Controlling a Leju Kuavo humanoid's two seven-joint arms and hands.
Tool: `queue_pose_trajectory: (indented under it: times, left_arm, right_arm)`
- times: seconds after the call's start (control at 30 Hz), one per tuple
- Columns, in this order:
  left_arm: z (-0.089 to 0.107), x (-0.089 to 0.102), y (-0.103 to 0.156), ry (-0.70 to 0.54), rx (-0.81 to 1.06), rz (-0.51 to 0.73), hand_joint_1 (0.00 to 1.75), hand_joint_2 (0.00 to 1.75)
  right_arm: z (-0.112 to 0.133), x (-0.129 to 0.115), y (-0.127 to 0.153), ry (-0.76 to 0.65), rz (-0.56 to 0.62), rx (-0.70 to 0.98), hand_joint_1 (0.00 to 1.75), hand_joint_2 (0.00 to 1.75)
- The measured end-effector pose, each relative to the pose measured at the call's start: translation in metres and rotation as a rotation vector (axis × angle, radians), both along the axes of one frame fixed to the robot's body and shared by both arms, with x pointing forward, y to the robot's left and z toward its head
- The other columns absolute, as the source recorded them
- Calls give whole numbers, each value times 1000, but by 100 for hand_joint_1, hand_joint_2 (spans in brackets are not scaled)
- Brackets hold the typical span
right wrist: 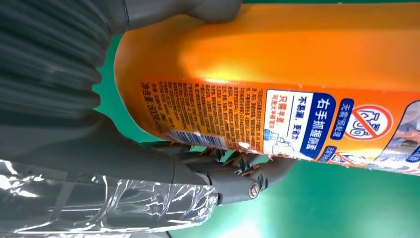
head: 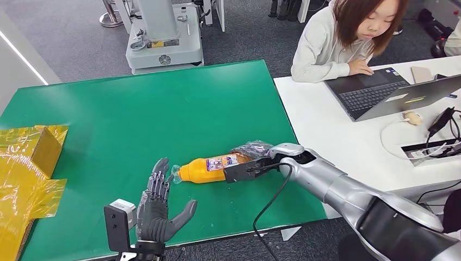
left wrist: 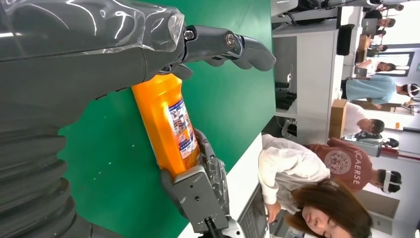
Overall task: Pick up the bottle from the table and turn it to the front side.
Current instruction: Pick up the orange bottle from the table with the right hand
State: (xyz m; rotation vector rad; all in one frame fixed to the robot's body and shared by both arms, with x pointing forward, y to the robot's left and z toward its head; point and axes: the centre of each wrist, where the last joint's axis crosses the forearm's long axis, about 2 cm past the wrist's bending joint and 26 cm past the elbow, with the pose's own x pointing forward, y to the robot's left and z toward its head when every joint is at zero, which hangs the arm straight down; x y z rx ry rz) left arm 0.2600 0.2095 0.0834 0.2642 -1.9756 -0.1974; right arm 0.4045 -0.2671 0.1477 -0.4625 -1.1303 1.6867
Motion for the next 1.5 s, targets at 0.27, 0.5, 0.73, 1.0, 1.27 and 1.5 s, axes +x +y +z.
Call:
queue_pose_trajectory:
  times: [0.27,0.5,0.73,1.0,1.27,1.5]
  left_arm:
    - [0,0,0,1,3,-2,0,175]
    - [-3,-2,0,3,8,8,0,175]
    - [-10,-12,2,-50,69,79,0,175]
    - [-14,-18,8,-79,88,150,0,175]
    - [-16,-20,13,-77,90,176,0,175]
    - [-14,-16,12,-61,60,146,0,175]
  right_arm:
    - [-4,-4,-4,-1,1,1,172,175]
    - [-18,-19,-9,21,-11,161,175,175]
    - [-63,-88,5,197,-80,775,175,175]
    - [-66,-123,22,299,-102,1083,175,175]
    - [-62,-130,36,308,-78,1147,175,175]
    - [-65,-136,41,299,-94,1174,175,175]
